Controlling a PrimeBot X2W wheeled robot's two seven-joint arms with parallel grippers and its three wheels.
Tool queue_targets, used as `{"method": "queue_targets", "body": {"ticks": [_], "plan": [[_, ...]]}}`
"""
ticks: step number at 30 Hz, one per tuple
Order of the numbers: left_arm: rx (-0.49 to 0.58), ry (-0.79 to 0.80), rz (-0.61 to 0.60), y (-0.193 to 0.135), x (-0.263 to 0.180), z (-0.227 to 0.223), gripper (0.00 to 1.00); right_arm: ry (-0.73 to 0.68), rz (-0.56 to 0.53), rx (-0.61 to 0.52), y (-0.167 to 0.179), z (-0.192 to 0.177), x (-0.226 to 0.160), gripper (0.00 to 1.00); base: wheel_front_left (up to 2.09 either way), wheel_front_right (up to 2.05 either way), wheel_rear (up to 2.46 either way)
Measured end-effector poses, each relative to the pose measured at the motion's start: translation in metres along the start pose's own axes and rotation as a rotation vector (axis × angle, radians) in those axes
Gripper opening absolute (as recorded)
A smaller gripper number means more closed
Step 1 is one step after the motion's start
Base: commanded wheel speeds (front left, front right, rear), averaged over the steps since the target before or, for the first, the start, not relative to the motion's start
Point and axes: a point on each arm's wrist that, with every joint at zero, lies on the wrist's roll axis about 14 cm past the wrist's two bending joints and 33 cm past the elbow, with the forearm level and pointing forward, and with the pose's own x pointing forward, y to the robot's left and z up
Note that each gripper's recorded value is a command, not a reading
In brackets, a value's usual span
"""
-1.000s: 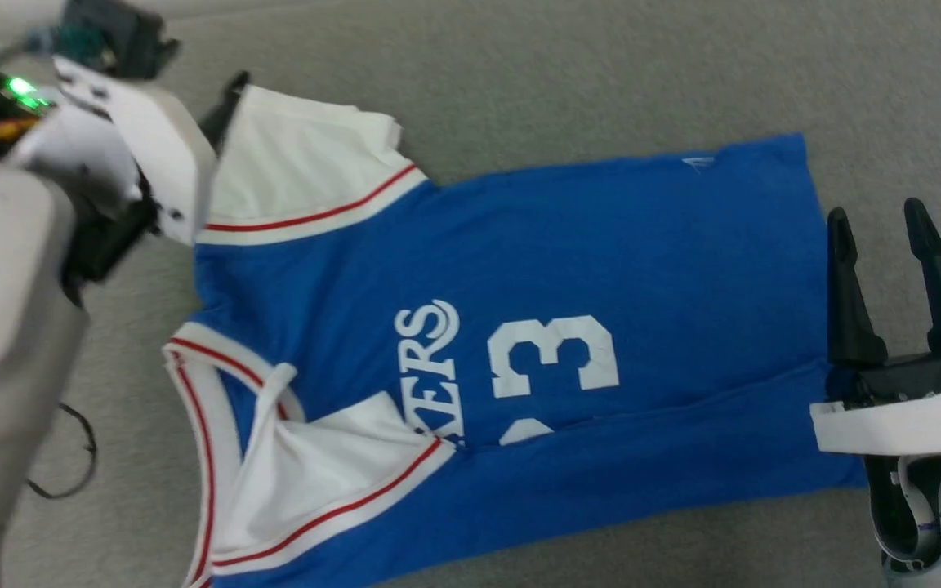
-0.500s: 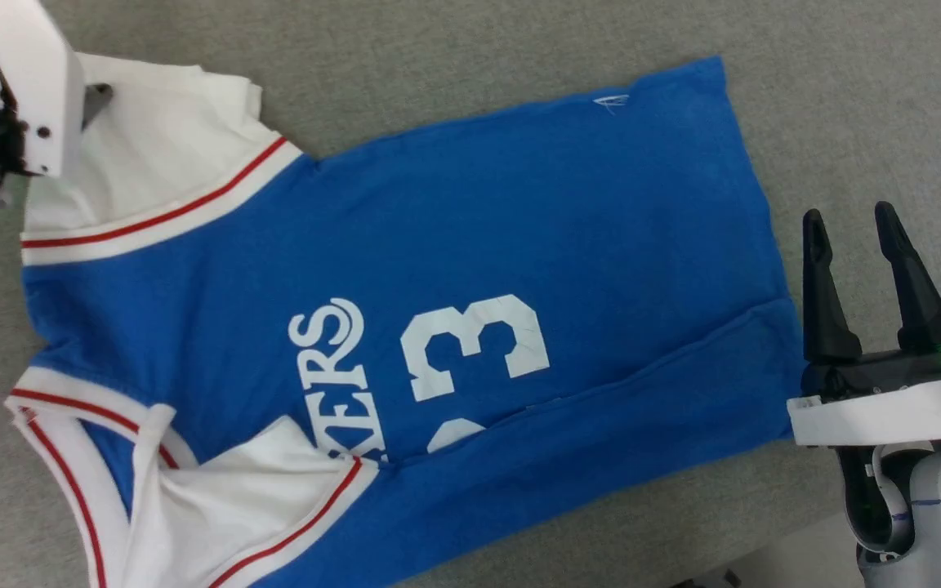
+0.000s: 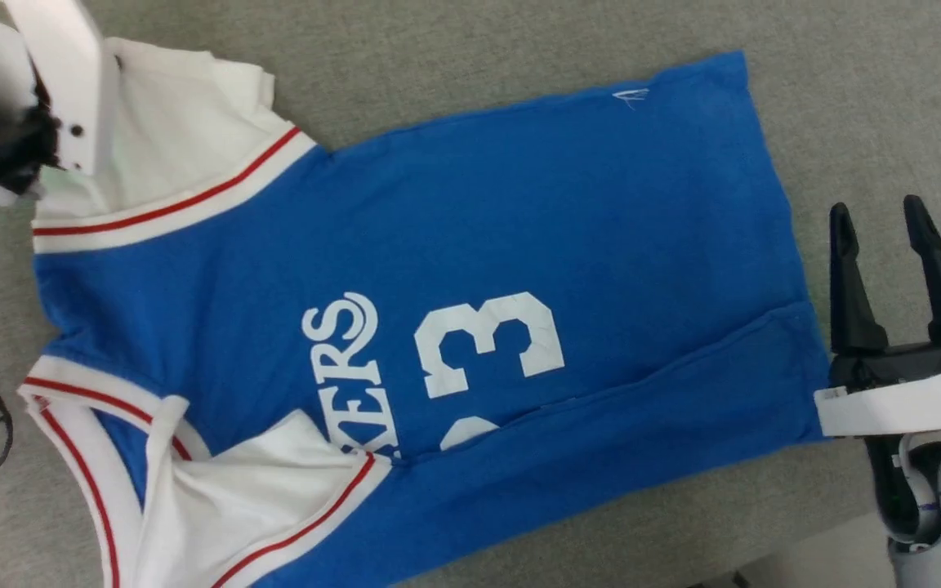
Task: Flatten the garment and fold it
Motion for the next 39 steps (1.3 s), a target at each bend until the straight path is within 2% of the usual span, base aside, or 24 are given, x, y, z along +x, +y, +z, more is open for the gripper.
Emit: {"method": "queue_targets", "body": {"ticks": [3, 6, 11, 17, 26, 32, 34, 37, 38, 39], "plan": [[0.045, -0.070, 0.016, -0.003, -0.009, 0.003, 0.00, 0.019, 0.031, -0.021, -0.001, 0.004, 0.005, 1.00, 0.00, 0.00, 0.00], [0.086, -0.154, 0.012, -0.011, -0.024, 0.011, 0.00, 0.097, 0.077, -0.053, -0.003, 0.001, 0.010, 1.00, 0.00, 0.00, 0.00], [0.137, -0.305, 0.001, -0.022, -0.060, 0.029, 0.00, 0.297, 0.185, -0.104, 0.002, -0.008, 0.026, 1.00, 0.00, 0.00, 0.00], [0.144, -0.429, -0.047, -0.041, -0.098, 0.030, 0.00, 0.511, 0.306, -0.183, 0.015, -0.018, 0.050, 1.00, 0.00, 0.00, 0.00], [0.173, -0.511, -0.058, -0.060, -0.138, 0.010, 0.00, 0.719, 0.366, -0.345, 0.028, -0.030, 0.100, 1.00, 0.00, 0.00, 0.00], [0.153, -0.519, -0.039, -0.061, -0.147, -0.008, 0.00, 0.804, 0.410, -0.446, 0.045, -0.056, 0.116, 1.00, 0.00, 0.00, 0.00], [0.151, -0.515, -0.034, -0.060, -0.148, -0.013, 0.00, 0.814, 0.425, -0.511, 0.046, -0.063, 0.119, 1.00, 0.00, 0.00, 0.00], [0.135, -0.511, -0.028, -0.058, -0.148, -0.021, 0.00, 0.821, 0.437, -0.521, 0.050, -0.072, 0.124, 1.00, 0.00, 0.00, 0.00], [0.128, -0.505, -0.025, -0.058, -0.147, -0.025, 0.00, 0.818, 0.439, -0.515, 0.051, -0.073, 0.127, 0.97, 0.00, 0.00, 0.00], [0.123, -0.501, -0.025, -0.058, -0.146, -0.028, 0.00, 0.813, 0.441, -0.513, 0.052, -0.074, 0.129, 0.00, 0.00, 0.00, 0.00]]}}
